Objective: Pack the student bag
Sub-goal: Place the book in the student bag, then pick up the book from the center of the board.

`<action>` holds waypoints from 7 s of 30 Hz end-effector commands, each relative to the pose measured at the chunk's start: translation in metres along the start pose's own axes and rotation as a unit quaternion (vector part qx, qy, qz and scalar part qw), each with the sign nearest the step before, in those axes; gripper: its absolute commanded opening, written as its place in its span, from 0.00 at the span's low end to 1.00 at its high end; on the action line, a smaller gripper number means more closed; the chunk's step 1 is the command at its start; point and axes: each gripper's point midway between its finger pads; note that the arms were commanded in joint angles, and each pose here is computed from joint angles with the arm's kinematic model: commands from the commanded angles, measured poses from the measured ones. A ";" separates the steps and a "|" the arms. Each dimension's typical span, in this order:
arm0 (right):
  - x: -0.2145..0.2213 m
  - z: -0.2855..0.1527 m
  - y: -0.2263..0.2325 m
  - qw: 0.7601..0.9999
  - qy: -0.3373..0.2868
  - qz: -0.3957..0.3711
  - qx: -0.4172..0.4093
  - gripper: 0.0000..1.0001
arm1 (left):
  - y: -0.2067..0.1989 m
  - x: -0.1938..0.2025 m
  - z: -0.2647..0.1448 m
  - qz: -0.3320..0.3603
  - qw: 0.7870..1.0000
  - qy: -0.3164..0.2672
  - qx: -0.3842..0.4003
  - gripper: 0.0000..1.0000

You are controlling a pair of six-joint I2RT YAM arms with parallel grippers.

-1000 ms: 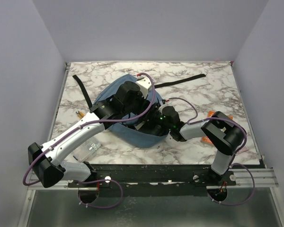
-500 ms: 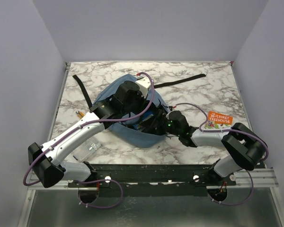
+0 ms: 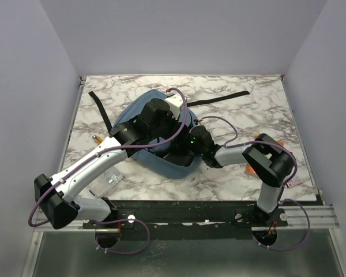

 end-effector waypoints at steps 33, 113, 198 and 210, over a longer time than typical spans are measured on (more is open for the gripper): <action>-0.139 -0.212 -0.029 0.880 -0.188 -0.276 0.337 0.67 | 0.009 0.004 0.024 -0.017 0.999 0.026 -0.035 0.00; -0.169 -0.207 -0.201 0.951 -0.081 -0.097 0.282 0.81 | -0.072 0.102 0.008 -0.140 0.963 0.185 0.136 0.58; -0.133 -0.246 -0.107 0.976 -0.063 -0.068 0.197 0.01 | -0.158 0.052 0.112 -0.291 0.926 0.133 0.200 0.78; -0.167 -0.267 0.018 0.990 -0.080 -0.098 0.061 0.00 | -0.102 -0.017 0.036 -0.325 0.909 0.041 0.257 0.82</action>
Point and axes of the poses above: each gripper's point midway between its finger pads, its own z axis out along the fingers, its own y axis along the line the jaws close on, x = y × z, and after that the axes turned 7 degrees about -z, right-handed
